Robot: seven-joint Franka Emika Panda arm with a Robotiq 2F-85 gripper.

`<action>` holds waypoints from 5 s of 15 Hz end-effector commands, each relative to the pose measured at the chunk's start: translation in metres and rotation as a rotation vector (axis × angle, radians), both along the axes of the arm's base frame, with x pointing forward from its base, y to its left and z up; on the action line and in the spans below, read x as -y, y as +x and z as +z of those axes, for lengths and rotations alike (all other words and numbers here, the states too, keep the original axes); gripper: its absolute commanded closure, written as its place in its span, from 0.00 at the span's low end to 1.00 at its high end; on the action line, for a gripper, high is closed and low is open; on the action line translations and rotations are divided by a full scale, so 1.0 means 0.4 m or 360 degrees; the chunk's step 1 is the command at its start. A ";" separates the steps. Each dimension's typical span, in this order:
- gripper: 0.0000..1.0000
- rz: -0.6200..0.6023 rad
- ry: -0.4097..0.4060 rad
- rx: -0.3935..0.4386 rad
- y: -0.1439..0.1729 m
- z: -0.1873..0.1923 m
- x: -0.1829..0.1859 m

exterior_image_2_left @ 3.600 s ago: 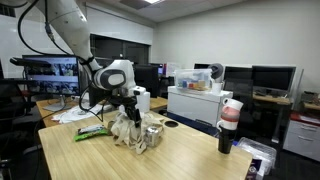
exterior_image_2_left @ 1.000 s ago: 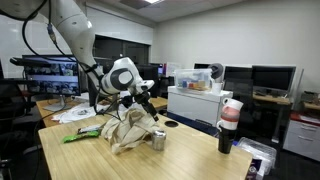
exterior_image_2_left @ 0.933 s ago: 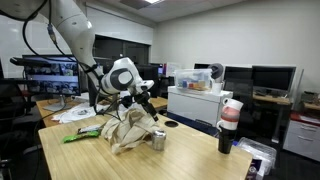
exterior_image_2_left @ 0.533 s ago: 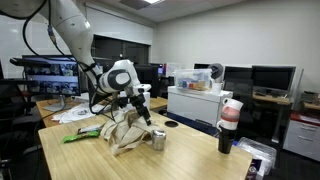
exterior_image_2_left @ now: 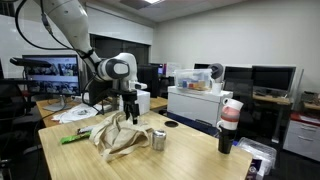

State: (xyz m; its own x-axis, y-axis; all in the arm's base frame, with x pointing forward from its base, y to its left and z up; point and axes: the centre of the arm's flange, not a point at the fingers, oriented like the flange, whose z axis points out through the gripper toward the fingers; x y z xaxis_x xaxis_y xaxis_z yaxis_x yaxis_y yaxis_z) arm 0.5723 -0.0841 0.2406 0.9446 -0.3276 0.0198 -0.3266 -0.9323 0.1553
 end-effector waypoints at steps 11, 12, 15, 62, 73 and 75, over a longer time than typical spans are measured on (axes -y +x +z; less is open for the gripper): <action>0.00 0.0081 0.0143 -0.0250 -0.066 0.094 -0.021; 0.00 0.0080 0.0144 -0.0244 -0.064 0.091 -0.026; 0.00 0.0098 0.0164 -0.0212 -0.051 0.074 -0.034; 0.00 0.0020 0.0204 0.0477 -0.043 0.204 0.020; 0.00 0.0001 0.0463 0.0035 -0.089 0.287 0.032; 0.00 0.0001 0.0493 0.0121 -0.084 0.308 0.041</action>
State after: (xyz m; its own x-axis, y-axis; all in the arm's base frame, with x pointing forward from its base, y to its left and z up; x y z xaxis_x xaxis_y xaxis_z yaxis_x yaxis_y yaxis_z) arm 0.5397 -0.0954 0.3518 0.9470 -0.3193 -0.0358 -0.3213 -0.9408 -0.1077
